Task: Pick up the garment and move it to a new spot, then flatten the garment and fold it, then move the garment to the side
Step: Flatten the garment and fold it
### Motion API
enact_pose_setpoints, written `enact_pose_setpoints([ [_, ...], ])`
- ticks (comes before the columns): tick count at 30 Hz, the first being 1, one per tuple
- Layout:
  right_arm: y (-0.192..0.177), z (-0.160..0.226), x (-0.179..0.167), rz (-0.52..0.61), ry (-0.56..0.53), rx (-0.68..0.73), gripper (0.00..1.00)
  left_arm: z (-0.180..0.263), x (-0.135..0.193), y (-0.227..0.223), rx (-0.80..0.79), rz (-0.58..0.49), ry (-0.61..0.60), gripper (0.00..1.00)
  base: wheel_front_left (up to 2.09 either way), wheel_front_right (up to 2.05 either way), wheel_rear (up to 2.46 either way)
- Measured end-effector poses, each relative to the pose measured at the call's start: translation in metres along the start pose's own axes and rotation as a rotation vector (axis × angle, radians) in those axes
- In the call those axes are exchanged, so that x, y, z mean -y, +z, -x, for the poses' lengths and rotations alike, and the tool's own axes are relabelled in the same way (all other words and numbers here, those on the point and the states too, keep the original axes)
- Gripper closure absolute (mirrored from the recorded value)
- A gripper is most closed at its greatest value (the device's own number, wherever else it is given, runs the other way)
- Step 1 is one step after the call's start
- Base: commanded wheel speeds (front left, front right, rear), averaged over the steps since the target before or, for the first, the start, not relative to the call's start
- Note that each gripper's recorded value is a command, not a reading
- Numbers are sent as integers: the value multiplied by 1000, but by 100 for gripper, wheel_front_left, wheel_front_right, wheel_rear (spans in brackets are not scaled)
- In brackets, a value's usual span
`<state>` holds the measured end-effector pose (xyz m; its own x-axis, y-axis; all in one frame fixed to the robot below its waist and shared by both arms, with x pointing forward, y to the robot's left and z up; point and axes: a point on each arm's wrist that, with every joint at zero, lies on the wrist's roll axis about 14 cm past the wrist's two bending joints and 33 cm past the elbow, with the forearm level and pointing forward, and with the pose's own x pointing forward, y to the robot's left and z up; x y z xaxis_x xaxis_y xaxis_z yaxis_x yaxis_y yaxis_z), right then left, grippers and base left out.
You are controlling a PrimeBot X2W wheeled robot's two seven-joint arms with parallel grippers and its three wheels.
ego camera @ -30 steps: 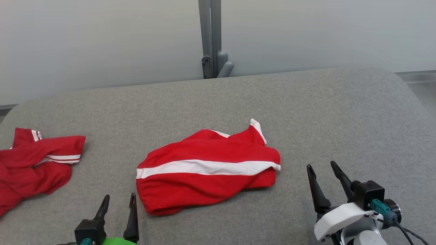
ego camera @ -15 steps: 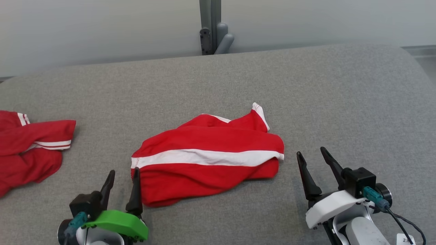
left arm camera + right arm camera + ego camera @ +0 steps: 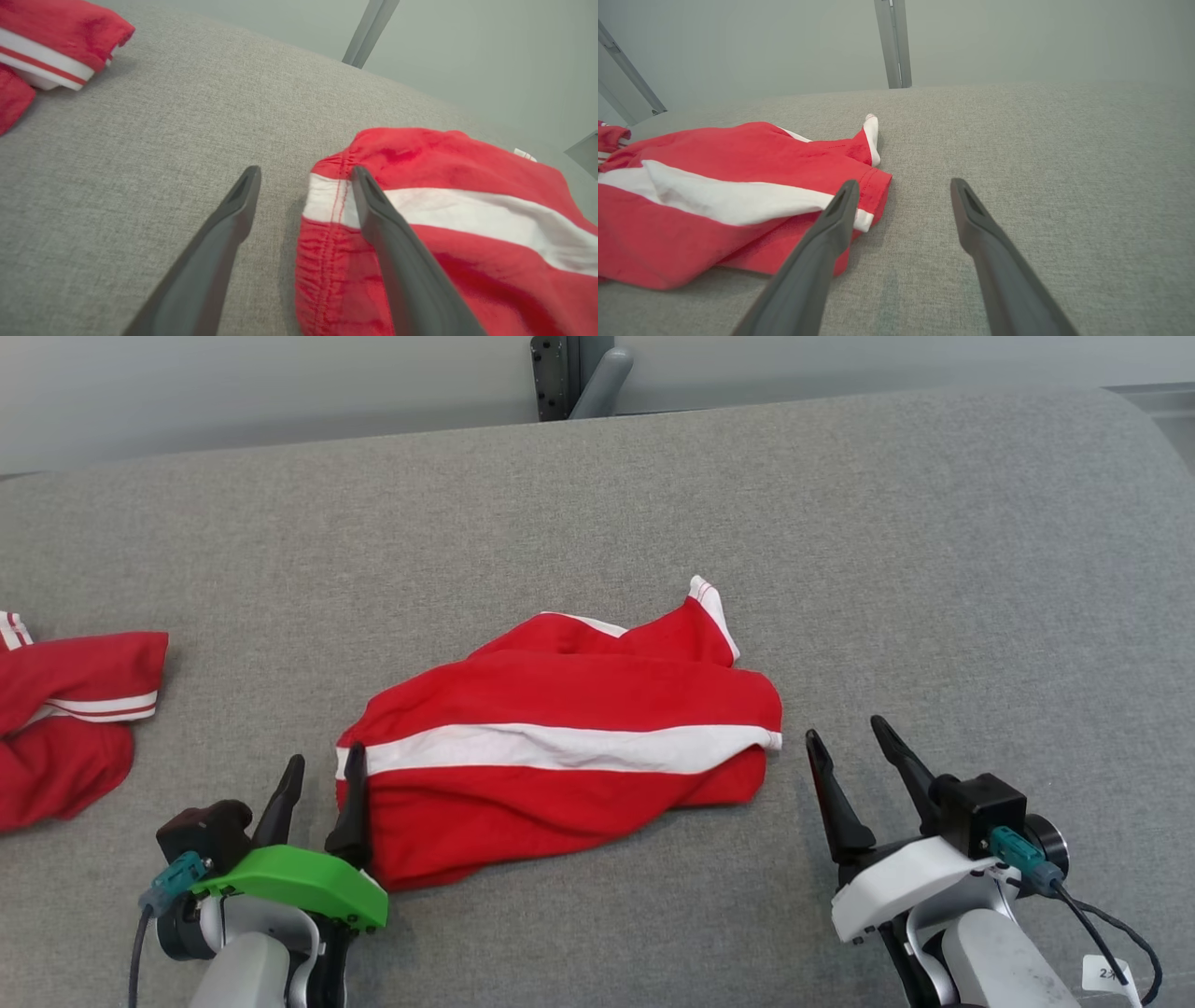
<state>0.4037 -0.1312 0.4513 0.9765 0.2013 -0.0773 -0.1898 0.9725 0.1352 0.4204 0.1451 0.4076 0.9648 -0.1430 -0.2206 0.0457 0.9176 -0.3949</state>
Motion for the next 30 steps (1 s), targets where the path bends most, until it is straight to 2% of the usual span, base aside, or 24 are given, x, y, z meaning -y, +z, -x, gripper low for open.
enact_pose_setpoints([
  [8,-1,-6,2,-7,-2,-1,0,-5,-7,-12,-46,52,15,0,0,0,0],
  [14,-2,-6,4,-11,-8,-4,0,-3,-4,-28,-97,85,8,0,0,0,0],
  [30,-2,-6,4,-14,-11,-4,0,-7,6,-36,-149,154,-22,0,0,0,0],
])
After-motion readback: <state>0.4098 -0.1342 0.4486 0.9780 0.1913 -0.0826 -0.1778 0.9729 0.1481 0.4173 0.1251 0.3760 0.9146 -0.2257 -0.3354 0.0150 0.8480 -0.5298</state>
